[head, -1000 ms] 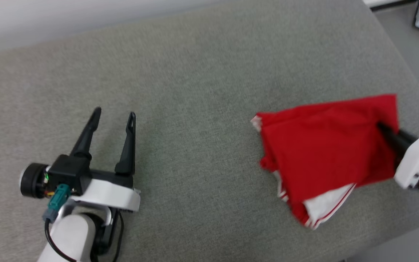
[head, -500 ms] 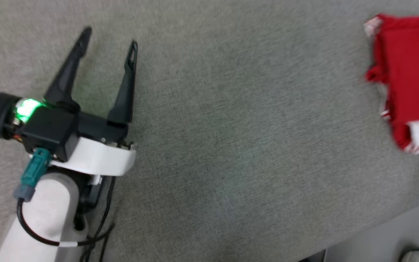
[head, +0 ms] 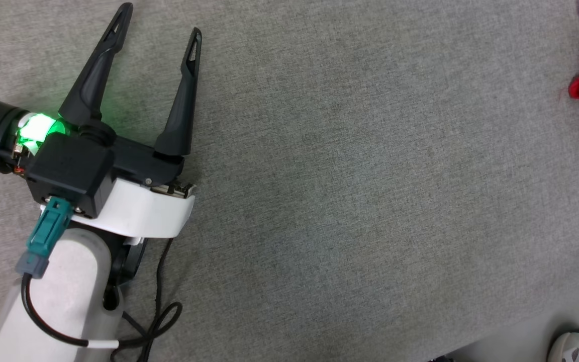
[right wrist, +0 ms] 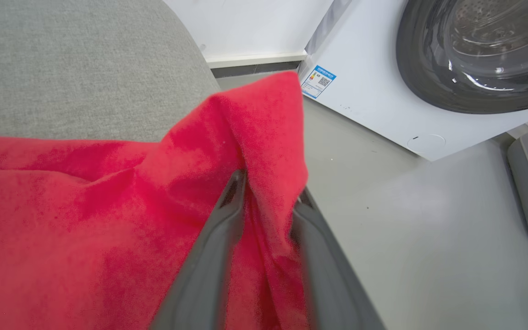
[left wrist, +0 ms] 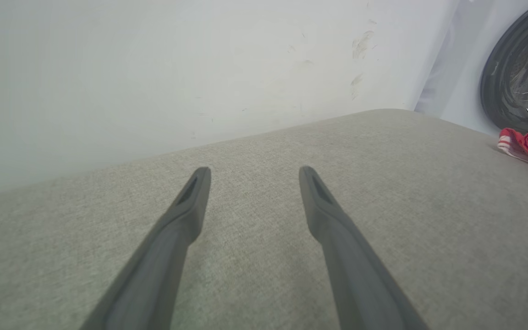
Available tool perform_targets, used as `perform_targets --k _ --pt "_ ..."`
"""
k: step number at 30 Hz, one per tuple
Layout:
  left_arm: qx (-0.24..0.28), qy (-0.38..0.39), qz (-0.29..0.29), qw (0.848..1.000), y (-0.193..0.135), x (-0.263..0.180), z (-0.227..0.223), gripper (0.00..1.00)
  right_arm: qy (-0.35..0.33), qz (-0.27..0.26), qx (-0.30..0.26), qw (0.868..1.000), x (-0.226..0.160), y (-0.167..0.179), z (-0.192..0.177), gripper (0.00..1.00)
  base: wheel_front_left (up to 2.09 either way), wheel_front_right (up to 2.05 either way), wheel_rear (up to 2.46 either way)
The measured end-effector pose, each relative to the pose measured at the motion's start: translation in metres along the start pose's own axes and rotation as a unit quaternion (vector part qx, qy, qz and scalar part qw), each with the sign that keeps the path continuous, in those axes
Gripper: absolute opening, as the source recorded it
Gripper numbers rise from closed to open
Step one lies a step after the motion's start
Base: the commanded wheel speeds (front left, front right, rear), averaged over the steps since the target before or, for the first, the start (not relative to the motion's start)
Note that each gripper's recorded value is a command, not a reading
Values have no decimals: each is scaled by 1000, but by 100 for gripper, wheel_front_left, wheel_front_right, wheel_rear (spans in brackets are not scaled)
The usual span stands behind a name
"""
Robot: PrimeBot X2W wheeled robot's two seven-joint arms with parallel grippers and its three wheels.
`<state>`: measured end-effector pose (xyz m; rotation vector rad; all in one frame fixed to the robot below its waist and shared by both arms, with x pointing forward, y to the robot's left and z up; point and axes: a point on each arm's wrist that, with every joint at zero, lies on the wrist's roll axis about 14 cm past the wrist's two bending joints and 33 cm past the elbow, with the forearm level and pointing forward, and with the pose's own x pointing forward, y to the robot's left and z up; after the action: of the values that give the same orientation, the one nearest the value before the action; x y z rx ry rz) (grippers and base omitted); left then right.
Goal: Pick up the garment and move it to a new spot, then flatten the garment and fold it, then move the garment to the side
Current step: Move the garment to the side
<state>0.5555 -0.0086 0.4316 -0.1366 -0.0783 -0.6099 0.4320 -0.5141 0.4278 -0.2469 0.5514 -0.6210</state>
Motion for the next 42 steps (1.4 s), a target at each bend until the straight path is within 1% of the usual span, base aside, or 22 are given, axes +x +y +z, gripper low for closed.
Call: perform_targets --k 4,8,13,16,21,29,33,37,40,42 --pt "2 -3 6 1000 3 -3 4 100 -32 -15 -5 999 -1 -10 10 100 0 0 0" --pt "-1 -9 20 1000 3 -10 15 100 -81 -30 -13 996 -8 -26 32 100 0 0 0" --pt "0 -15 50 999 7 -27 34 100 -139 -25 10 990 -24 -30 56 100 0 0 0" --pt "2 -14 70 997 10 -42 44 100 -147 -12 21 989 -35 -24 54 100 0 0 0" --pt "4 -5 114 993 16 -72 56 100 -175 29 51 983 -57 2 54 100 0 0 0" --pt "11 2 177 984 27 -123 75 100 -206 118 99 966 -103 74 49 100 0 0 0" --pt "15 7 205 979 33 -148 82 100 -215 162 111 957 -131 108 46 100 0 0 0" --pt "19 10 234 972 37 -175 87 100 -231 208 120 943 -164 138 51 100 0 0 0" --pt "23 12 253 967 40 -193 91 100 -259 248 131 924 -196 162 66 100 0 0 0" --pt "25 8 263 964 41 -203 96 100 -274 267 135 914 -214 170 73 100 0 0 0"
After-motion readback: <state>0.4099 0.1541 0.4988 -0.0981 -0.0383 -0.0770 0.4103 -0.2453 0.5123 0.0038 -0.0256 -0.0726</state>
